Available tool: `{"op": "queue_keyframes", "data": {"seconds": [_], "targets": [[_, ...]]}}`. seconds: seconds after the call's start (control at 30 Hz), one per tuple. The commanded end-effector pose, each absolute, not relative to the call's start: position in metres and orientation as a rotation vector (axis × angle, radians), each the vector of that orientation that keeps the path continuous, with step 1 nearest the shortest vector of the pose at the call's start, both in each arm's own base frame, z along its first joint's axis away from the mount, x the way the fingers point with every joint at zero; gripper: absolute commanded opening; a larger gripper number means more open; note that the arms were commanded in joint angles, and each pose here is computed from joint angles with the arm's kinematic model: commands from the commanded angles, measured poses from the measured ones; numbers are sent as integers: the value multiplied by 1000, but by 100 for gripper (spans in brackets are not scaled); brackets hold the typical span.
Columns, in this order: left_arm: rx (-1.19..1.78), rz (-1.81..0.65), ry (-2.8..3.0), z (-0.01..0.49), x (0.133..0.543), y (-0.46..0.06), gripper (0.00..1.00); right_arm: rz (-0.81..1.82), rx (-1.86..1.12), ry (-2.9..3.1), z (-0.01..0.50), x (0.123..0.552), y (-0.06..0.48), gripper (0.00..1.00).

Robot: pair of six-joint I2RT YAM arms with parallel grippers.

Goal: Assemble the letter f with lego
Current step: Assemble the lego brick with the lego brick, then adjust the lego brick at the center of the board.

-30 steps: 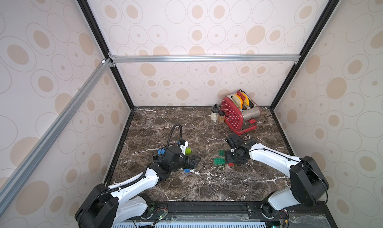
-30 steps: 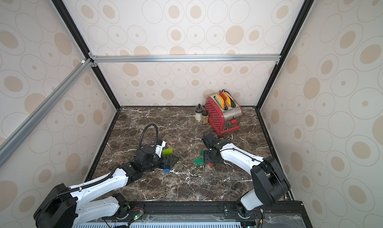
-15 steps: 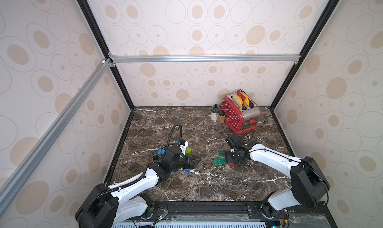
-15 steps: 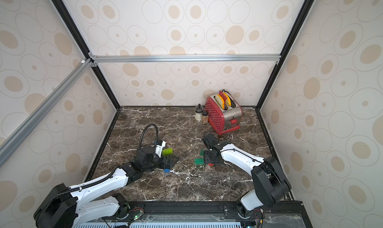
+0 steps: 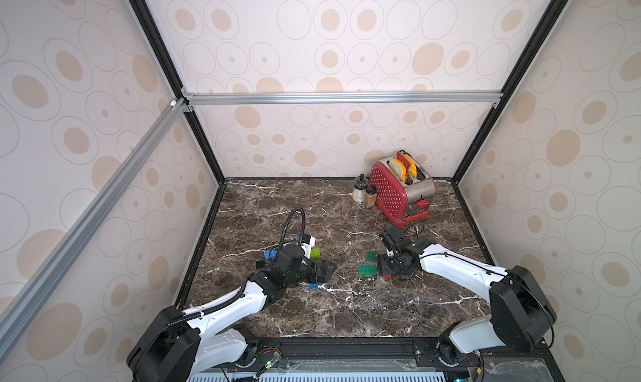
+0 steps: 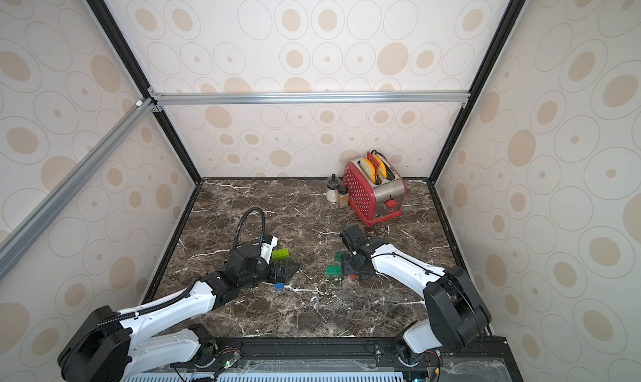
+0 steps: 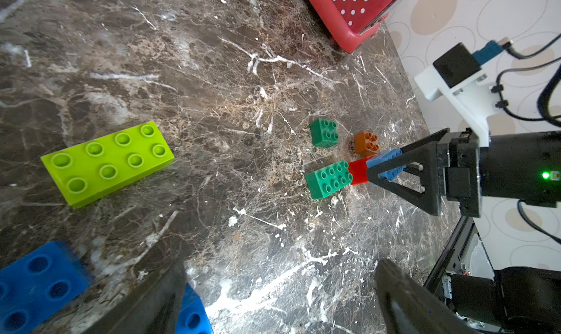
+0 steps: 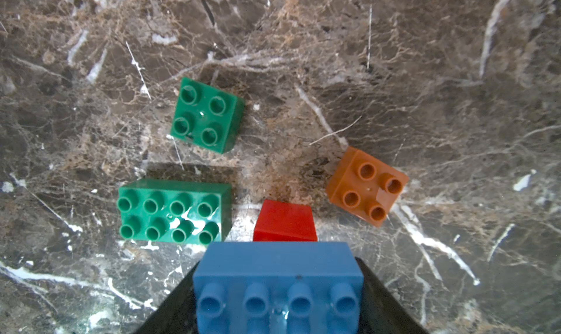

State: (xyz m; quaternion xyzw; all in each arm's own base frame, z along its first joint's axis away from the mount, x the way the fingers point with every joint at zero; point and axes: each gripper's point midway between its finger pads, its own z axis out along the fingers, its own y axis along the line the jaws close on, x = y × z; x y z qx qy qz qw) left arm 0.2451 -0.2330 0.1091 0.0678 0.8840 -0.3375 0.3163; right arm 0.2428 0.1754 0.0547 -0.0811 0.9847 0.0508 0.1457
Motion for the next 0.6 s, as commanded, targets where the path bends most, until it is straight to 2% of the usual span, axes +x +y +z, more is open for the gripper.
{"op": "queue_keyframes", "data": {"seconds": [0.0,0.57], "targets": [[174,-899,2286,121,254,-236,99,106,-252,2983,29,215,168,68],[171,-907,2283,122,252,-236,99,10,-131,3052,29,209,158,68]]}}
